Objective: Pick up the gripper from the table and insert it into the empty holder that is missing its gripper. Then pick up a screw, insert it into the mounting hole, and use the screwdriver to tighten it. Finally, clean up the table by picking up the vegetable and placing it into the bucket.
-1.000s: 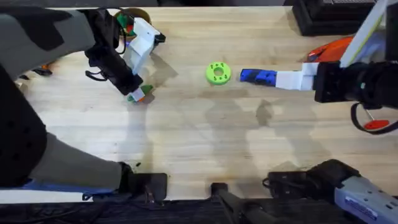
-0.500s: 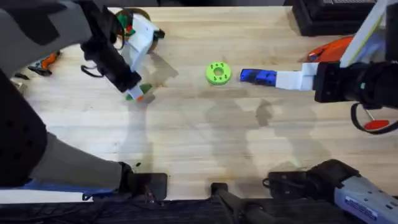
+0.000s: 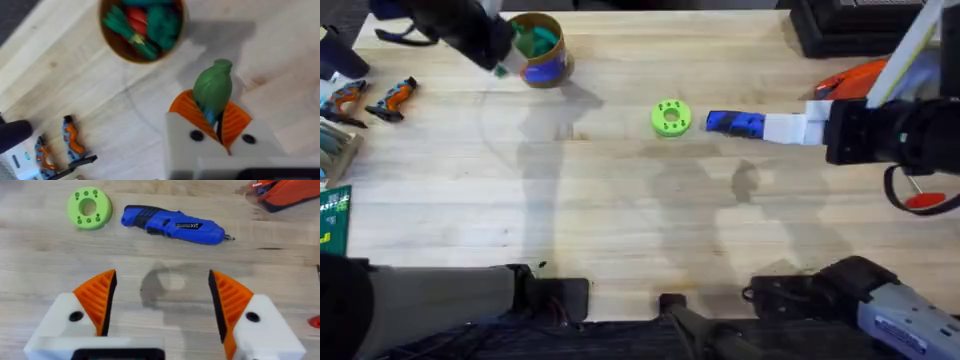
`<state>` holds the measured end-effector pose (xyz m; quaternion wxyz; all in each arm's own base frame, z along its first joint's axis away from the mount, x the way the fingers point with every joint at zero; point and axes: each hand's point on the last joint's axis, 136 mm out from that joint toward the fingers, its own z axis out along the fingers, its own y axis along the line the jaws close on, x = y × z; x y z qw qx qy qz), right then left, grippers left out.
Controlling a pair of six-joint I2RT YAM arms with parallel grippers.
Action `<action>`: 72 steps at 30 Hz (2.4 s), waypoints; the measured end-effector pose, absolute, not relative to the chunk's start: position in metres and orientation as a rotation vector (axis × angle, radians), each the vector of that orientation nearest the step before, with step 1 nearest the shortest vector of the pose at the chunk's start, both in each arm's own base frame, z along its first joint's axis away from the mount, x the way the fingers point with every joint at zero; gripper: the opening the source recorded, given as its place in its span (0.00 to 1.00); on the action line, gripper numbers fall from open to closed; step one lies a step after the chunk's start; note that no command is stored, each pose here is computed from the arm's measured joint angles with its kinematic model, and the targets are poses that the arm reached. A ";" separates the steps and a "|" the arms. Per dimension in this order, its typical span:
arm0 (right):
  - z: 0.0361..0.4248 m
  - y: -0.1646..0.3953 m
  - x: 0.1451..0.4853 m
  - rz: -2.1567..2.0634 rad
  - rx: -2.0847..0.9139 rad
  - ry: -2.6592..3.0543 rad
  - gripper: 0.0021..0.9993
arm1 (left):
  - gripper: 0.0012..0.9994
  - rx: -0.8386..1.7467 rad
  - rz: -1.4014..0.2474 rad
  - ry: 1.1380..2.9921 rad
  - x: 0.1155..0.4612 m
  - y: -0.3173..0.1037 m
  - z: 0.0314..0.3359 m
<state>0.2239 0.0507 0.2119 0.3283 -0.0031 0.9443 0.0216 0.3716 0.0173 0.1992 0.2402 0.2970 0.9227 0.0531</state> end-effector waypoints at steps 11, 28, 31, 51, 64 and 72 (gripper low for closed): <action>0.212 0.051 0.224 0.057 -0.008 2.471 0.99 | 0.03 0.663 0.230 2.319 0.434 0.027 0.225; 0.212 0.051 0.224 0.057 -0.007 2.470 0.99 | 0.03 0.598 0.248 2.333 0.508 0.059 0.138; 0.212 0.051 0.224 0.057 -0.007 2.470 0.99 | 0.03 0.601 0.241 2.348 0.509 0.059 0.128; 0.217 0.053 0.230 0.071 -0.003 2.438 0.99 | 0.99 0.509 0.223 2.258 0.501 0.042 0.188; 0.215 0.052 0.228 0.066 -0.005 2.450 0.99 | 0.99 0.334 0.130 2.324 0.364 0.024 0.287; 0.215 0.052 0.228 0.066 -0.005 2.450 0.99 | 0.99 0.293 0.052 2.481 0.285 0.003 0.283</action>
